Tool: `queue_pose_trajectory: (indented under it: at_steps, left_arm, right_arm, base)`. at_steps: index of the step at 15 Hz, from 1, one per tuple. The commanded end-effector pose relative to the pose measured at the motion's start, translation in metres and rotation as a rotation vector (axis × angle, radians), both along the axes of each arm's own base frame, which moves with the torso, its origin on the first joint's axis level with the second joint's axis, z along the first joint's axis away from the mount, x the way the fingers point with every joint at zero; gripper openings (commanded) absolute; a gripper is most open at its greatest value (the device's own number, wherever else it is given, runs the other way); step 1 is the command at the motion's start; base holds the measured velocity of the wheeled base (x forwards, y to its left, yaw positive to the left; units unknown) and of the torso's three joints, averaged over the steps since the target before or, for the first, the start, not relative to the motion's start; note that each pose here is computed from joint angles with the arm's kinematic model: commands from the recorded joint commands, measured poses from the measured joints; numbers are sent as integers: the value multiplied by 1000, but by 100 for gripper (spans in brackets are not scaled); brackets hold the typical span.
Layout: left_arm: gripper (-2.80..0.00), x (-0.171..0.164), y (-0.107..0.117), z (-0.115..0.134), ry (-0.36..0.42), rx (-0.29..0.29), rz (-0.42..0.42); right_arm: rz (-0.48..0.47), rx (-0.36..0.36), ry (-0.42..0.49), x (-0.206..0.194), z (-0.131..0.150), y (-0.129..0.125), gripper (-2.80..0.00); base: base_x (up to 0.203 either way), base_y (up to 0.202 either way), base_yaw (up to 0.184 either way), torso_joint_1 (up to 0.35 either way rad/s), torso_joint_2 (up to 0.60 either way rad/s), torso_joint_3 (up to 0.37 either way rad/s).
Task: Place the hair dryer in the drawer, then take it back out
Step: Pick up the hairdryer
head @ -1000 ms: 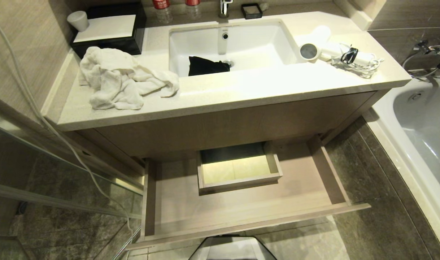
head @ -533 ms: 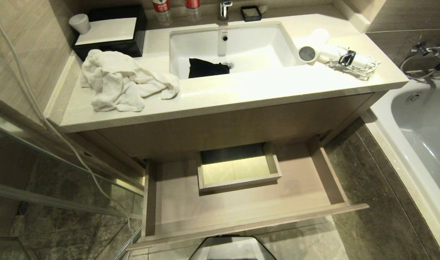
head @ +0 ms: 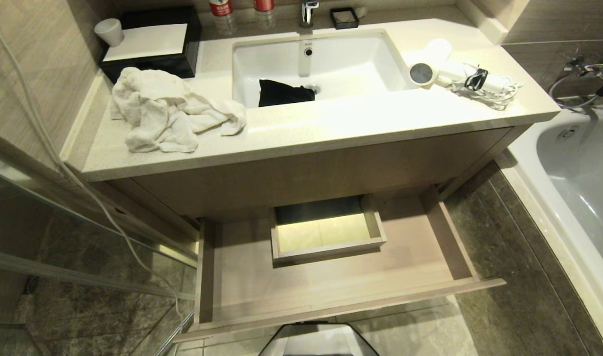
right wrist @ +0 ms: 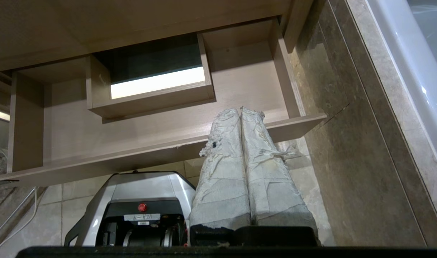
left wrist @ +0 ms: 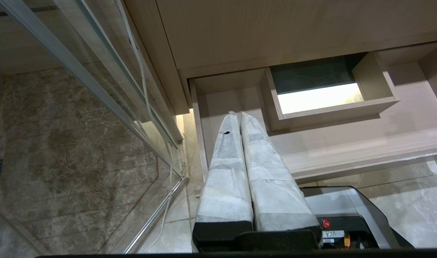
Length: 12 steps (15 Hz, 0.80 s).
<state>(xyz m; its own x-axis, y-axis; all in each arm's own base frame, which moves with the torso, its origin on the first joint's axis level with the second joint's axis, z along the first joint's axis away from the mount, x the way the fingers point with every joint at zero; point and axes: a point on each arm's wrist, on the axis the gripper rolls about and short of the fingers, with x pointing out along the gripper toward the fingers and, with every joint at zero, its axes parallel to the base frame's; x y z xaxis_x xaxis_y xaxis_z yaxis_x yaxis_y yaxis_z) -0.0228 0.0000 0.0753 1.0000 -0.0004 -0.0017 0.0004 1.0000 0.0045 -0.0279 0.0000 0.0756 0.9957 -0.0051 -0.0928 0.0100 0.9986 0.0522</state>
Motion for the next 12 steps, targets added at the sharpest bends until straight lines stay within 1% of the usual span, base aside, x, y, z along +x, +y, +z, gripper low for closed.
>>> queue_pose_trajectory:
  at_steps: [1, 12]
  left_arm:
    - [-280, 0, 0, 0, 0, 0, 0]
    - [-280, 0, 0, 0, 1, 0, 0]
  right_arm:
    - [0, 0, 0, 0, 0, 0, -280]
    - [0, 0, 0, 0, 0, 0, -280]
  base:
    - [0, 0, 0, 0, 0, 0]
    - [0, 0, 0, 0, 0, 0]
